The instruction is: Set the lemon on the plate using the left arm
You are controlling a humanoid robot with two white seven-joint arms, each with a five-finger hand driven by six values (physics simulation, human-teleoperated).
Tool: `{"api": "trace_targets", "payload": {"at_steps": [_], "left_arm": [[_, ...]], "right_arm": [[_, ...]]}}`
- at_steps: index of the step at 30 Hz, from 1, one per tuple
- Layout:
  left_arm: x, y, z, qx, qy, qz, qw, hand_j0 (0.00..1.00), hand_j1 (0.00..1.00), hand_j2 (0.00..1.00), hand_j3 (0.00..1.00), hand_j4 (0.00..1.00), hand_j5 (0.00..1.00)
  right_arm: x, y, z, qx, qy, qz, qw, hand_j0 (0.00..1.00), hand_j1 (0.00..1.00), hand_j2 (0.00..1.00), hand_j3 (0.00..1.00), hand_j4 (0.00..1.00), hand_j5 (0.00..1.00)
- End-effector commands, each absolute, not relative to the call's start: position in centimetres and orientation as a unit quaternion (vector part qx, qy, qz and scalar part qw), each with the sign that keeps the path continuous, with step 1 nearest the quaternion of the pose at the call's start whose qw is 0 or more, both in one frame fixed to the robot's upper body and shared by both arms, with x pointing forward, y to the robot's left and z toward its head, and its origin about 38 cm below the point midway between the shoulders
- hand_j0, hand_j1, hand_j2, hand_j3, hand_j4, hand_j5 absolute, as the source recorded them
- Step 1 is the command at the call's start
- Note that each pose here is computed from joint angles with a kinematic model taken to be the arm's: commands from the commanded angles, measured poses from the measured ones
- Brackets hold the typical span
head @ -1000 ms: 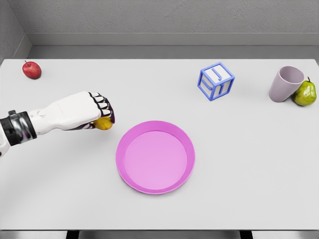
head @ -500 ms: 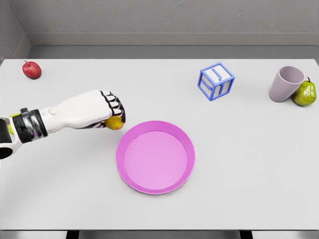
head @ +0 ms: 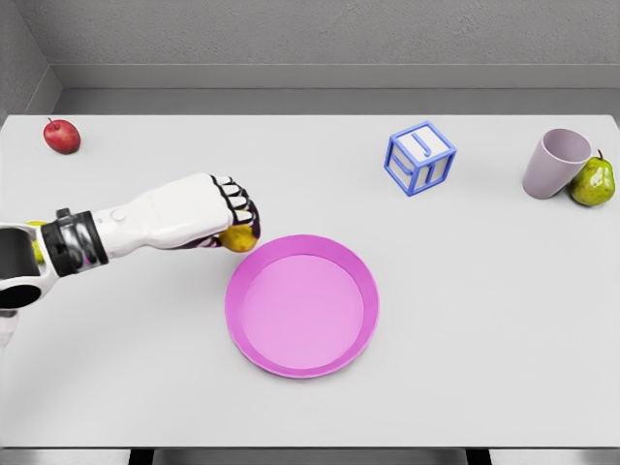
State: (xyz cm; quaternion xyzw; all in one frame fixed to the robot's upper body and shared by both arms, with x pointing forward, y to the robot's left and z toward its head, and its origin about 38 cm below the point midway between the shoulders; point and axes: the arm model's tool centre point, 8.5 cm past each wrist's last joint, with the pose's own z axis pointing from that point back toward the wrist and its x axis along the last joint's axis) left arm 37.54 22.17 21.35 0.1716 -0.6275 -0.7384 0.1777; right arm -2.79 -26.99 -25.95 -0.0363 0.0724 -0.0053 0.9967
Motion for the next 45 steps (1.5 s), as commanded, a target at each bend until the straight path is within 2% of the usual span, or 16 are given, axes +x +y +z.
{"api": "trace_targets", "payload": {"at_steps": [1,34,35,36,37,38,45], "left_arm": [[37.4,21.6,21.1,0.163,-0.633,-0.735,0.178,0.53,0.53,0.53,0.53,0.53,0.53],[36.8,17.2,20.2,0.119,-0.656,-0.729,0.155,0.53,0.53,0.53,0.53,0.53,0.53],[36.7,17.2,20.1,0.118,-0.656,-0.729,0.156,0.61,0.61,0.61,0.61,0.61,0.61],[36.7,17.2,20.3,0.119,-0.663,-0.723,0.155,0.64,0.64,0.64,0.64,0.64,0.64],[36.7,17.2,20.5,0.121,-0.670,-0.716,0.153,0.87,0.87,0.87,0.87,0.87,0.87],[36.7,17.2,20.5,0.122,-0.673,-0.714,0.153,1.00,1.00,1.00,1.00,1.00,1.00],[36.8,17.2,20.6,0.123,-0.675,-0.711,0.152,1.00,1.00,1.00,1.00,1.00,1.00]], "right_arm": [[-2.8,-27.0,-25.9,-0.036,0.073,-0.005,0.997,1.00,1.00,1.00,1.00,1.00,1.00],[-2.8,-27.0,-25.9,-0.036,0.073,-0.005,0.997,1.00,1.00,1.00,1.00,1.00,1.00],[-2.8,-27.0,-25.9,-0.036,0.073,-0.005,0.997,1.00,1.00,1.00,1.00,1.00,1.00],[-2.8,-27.0,-25.9,-0.036,0.073,-0.005,0.997,1.00,1.00,1.00,1.00,1.00,1.00],[-2.8,-27.0,-25.9,-0.036,0.073,-0.005,0.997,1.00,1.00,1.00,1.00,1.00,1.00],[-2.8,-27.0,-25.9,-0.036,0.073,-0.005,0.997,1.00,1.00,1.00,1.00,1.00,1.00],[-2.8,-27.0,-25.9,-0.036,0.073,-0.005,0.997,1.00,1.00,1.00,1.00,1.00,1.00]]}}
